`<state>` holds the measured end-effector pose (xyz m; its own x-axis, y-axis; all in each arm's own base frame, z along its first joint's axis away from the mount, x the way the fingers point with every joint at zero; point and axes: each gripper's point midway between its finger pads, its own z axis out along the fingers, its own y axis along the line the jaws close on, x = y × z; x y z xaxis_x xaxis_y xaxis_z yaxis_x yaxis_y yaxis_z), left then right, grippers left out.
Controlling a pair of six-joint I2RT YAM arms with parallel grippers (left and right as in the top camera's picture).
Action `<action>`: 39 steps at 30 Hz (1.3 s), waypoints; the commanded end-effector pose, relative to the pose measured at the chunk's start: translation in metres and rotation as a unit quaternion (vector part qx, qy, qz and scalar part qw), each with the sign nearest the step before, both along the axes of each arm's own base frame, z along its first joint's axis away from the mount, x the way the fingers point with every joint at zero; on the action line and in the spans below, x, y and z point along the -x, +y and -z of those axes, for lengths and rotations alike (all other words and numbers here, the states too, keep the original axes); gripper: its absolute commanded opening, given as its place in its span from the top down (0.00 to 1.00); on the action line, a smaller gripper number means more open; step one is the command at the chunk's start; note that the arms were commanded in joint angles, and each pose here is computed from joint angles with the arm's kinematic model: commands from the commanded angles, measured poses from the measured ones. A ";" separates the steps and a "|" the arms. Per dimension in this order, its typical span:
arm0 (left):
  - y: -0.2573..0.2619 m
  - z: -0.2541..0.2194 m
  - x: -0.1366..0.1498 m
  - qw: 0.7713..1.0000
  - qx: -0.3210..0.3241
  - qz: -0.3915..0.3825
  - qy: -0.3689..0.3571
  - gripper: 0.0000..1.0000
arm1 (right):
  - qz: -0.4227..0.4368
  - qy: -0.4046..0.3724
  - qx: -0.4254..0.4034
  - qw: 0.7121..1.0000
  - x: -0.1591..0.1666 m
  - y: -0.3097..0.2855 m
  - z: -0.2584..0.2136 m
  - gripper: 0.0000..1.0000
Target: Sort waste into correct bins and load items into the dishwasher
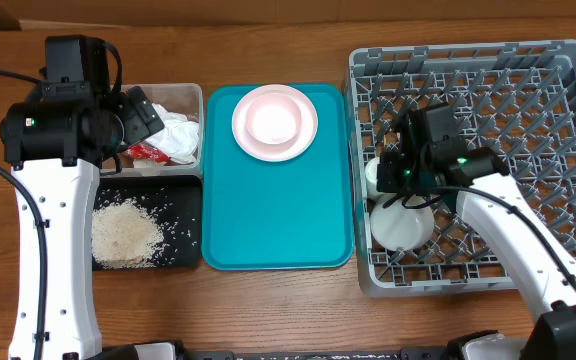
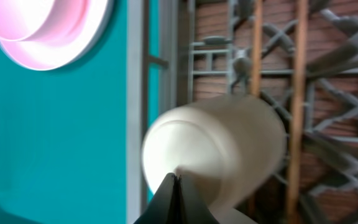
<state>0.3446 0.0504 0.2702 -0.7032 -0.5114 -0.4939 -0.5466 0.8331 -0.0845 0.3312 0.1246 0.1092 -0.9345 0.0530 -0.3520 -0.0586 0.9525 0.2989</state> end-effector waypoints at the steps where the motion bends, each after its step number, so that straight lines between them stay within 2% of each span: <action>1: 0.001 -0.001 -0.001 1.000 0.001 -0.002 -0.001 0.00 | 0.024 0.014 0.041 0.999 0.008 -0.022 0.012 0.96; 6: 0.001 -0.001 -0.001 1.000 0.001 -0.002 -0.001 0.00 | 0.046 0.027 0.045 0.998 0.011 -0.037 0.002 0.96; 13: 0.001 -0.001 -0.001 1.000 0.001 -0.002 -0.001 0.00 | 0.066 -0.002 0.034 0.997 -0.004 -0.046 -0.042 0.96; 16: 0.001 -0.001 -0.001 1.000 0.001 -0.002 -0.001 0.00 | 0.049 -0.016 0.003 0.999 -0.010 -0.034 -0.061 0.91; 22: 0.000 -0.001 -0.001 1.000 0.001 -0.002 -0.001 0.00 | 0.024 -0.013 -0.048 0.998 -0.008 -0.015 -0.077 0.90; 26: 0.000 -0.001 -0.001 1.000 0.001 -0.001 -0.001 0.00 | 0.046 0.012 -0.014 0.999 0.001 -0.028 -0.067 0.90; 31: 0.000 -0.001 -0.001 1.000 0.001 -0.001 -0.001 0.00 | 0.151 0.053 0.091 0.983 0.019 -0.075 -0.052 0.90; 39: 0.000 -0.001 -0.001 1.000 0.001 -0.001 -0.001 0.00 | 0.182 0.140 0.115 0.967 0.058 -0.084 -0.039 0.89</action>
<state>0.3446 0.0504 0.2702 -0.7032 -0.5114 -0.4939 -0.5466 0.8331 -0.0845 0.2758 0.0465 0.1454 -0.9483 0.2922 -0.1238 0.2864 0.9560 0.0632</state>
